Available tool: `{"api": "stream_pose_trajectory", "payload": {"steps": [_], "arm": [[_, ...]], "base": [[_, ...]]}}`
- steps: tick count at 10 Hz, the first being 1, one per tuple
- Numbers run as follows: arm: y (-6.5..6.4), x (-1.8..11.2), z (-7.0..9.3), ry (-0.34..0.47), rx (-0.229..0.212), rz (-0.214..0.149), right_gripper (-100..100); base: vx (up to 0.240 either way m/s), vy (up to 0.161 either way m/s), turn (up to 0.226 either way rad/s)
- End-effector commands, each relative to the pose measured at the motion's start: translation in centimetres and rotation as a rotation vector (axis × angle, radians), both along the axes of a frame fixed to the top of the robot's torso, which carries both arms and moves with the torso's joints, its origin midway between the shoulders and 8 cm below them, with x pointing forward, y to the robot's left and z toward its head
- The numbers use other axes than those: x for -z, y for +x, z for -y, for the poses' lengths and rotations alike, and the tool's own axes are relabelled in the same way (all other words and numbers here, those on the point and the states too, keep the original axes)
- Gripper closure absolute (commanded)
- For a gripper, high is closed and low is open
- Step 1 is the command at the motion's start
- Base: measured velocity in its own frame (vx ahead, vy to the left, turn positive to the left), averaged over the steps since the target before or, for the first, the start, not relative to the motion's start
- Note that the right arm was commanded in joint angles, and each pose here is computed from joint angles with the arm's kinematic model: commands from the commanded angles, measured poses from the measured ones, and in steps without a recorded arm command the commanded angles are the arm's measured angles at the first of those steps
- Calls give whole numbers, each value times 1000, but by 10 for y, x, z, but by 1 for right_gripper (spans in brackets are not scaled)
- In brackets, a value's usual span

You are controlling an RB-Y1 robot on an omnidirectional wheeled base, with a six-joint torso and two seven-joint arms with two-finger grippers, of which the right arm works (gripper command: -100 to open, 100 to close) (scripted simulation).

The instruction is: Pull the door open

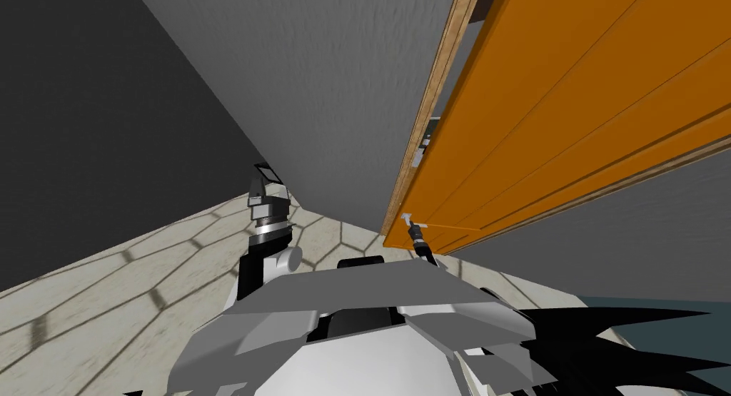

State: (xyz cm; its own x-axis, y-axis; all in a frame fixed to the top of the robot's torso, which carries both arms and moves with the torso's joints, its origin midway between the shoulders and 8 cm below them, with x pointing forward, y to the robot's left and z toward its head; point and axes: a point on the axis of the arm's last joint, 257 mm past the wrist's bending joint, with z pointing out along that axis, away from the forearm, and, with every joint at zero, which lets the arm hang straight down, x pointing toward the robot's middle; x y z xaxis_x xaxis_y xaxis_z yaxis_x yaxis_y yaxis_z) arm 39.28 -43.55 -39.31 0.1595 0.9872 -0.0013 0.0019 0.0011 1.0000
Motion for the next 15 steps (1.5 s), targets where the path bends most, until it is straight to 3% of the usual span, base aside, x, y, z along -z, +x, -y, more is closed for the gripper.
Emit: {"api": "stream_pose_trajectory", "payload": {"steps": [1,2,9,10,11,15], "arm": [[-3,-1,-1,1,-17,2,100],[-1,0,-2,1,-12,0,100],[-40,0,-4,1,-110,2,100],[-36,0,-6,1,-103,-1,100],[-49,2,-5,2,-117,-3,100],[-72,1,0,1,-143,0,100]], "base": [[-236,-48,94],[-104,-18,28],[-222,-54,137],[-120,-21,26],[-154,-72,220],[-213,-61,171]]}}
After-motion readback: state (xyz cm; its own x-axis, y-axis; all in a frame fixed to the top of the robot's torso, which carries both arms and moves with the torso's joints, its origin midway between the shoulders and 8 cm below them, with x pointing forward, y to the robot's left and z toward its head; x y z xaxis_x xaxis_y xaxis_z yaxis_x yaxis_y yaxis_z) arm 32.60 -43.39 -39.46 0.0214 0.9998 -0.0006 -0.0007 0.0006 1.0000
